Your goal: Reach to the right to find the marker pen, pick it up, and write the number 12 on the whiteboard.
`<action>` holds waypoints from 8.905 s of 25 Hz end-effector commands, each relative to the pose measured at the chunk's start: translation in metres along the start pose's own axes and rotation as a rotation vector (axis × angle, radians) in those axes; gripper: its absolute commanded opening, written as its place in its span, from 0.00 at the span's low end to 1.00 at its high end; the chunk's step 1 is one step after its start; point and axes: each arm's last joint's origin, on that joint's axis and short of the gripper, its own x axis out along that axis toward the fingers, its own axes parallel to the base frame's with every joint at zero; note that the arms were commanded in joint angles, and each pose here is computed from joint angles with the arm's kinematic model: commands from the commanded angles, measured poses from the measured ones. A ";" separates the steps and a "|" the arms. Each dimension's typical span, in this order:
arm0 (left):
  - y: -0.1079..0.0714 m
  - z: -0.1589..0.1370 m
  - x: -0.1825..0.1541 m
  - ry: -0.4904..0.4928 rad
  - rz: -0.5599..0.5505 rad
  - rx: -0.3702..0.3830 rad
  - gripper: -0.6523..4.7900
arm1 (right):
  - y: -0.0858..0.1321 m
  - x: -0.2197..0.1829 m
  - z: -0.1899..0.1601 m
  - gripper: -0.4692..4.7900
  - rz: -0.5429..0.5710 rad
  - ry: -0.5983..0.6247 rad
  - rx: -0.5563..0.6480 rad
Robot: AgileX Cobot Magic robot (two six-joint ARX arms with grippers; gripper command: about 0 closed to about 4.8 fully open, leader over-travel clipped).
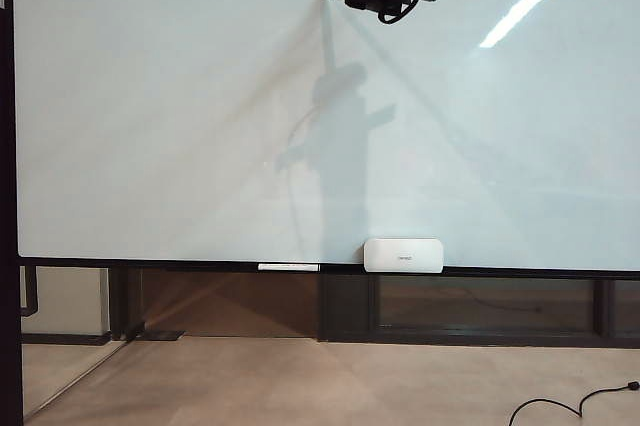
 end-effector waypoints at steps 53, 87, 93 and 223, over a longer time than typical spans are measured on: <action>-0.001 0.003 -0.002 -0.023 -0.041 -0.027 0.11 | 0.023 -0.034 0.052 0.09 -0.071 0.053 -0.048; -0.001 0.003 -0.002 -0.023 -0.040 -0.018 0.11 | 0.008 -0.024 0.040 0.09 -0.084 -0.003 -0.040; -0.001 0.003 -0.002 -0.024 -0.040 -0.015 0.11 | 0.007 -0.022 0.038 0.09 -0.084 -0.013 -0.039; 0.000 0.003 -0.002 -0.032 -0.037 0.006 0.11 | -0.010 -0.021 -0.006 0.09 -0.091 0.288 0.004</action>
